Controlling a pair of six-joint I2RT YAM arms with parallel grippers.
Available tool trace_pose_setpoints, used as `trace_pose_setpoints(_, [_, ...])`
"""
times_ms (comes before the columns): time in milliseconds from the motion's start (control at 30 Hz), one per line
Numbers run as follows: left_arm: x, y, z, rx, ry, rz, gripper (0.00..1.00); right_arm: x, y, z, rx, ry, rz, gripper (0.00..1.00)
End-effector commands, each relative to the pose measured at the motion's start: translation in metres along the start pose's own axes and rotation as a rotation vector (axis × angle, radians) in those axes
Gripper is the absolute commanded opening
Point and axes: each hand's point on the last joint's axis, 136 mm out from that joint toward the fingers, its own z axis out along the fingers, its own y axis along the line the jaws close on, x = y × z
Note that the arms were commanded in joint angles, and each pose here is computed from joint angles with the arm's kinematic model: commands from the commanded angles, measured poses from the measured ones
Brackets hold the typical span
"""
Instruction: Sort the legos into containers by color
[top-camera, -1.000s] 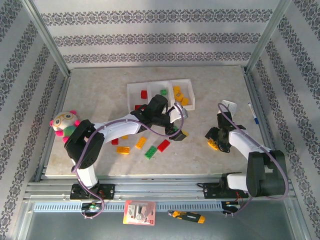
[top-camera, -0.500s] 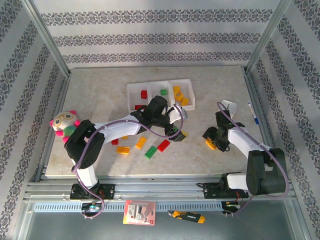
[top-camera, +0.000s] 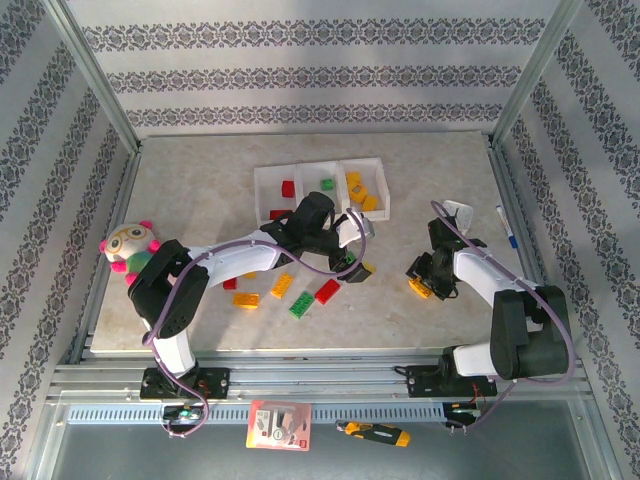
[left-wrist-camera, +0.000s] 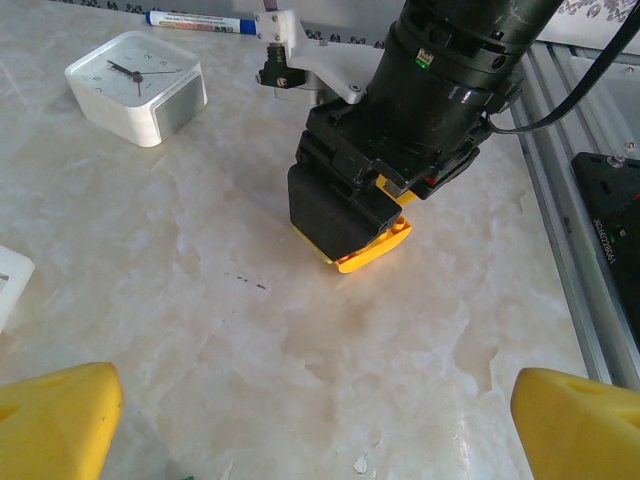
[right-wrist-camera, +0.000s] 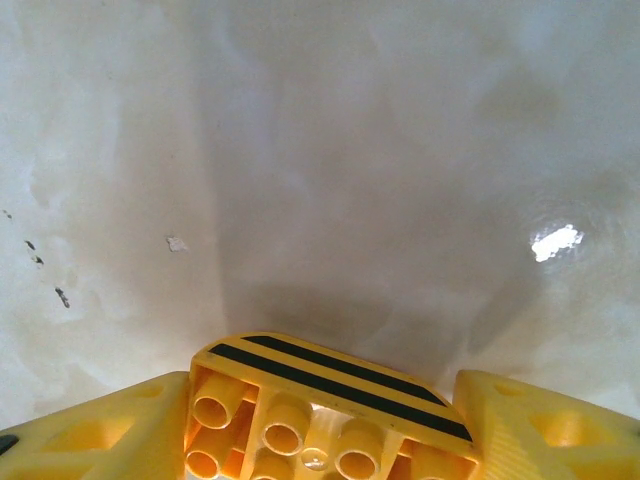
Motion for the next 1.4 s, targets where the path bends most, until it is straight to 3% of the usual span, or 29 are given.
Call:
trace_pose_setpoints(0, [-0.021,-0.007,-0.010,-0.013,-0.059,0.050,0.99,-0.004,0.006,-0.011,-0.007,-0.022,0.002,0.59])
trace_pose_setpoints(267, [-0.005,-0.004,-0.035,-0.128,-0.090,-0.036,0.99,-0.020,0.054,-0.032,-0.120,-0.109,-0.089,0.59])
trace_pose_setpoints(600, [0.031,-0.004,-0.076,-0.279,-0.064,-0.146,0.99,-0.064,0.170,-0.062,-0.247,-0.227,-0.227,0.58])
trace_pose_setpoints(833, [0.042,-0.003,-0.089,-0.345,-0.056,-0.182,0.99,-0.100,0.241,-0.060,-0.262,-0.329,-0.321,0.58])
trace_pose_setpoints(1033, [0.049,0.000,-0.090,-0.368,-0.039,-0.208,0.99,-0.126,0.264,-0.043,-0.234,-0.397,-0.353,0.56])
trace_pose_setpoints(1133, [0.054,0.005,-0.093,-0.406,-0.017,-0.233,0.99,-0.129,0.277,-0.052,-0.264,-0.416,-0.385,0.63])
trace_pose_setpoints(1267, [0.063,0.012,-0.094,-0.446,0.040,-0.273,0.99,-0.128,0.290,-0.087,-0.342,-0.499,-0.471,0.79])
trace_pose_setpoints(1367, [0.066,0.015,-0.088,-0.441,0.079,-0.286,0.99,-0.120,0.289,-0.114,-0.420,-0.560,-0.531,0.86])
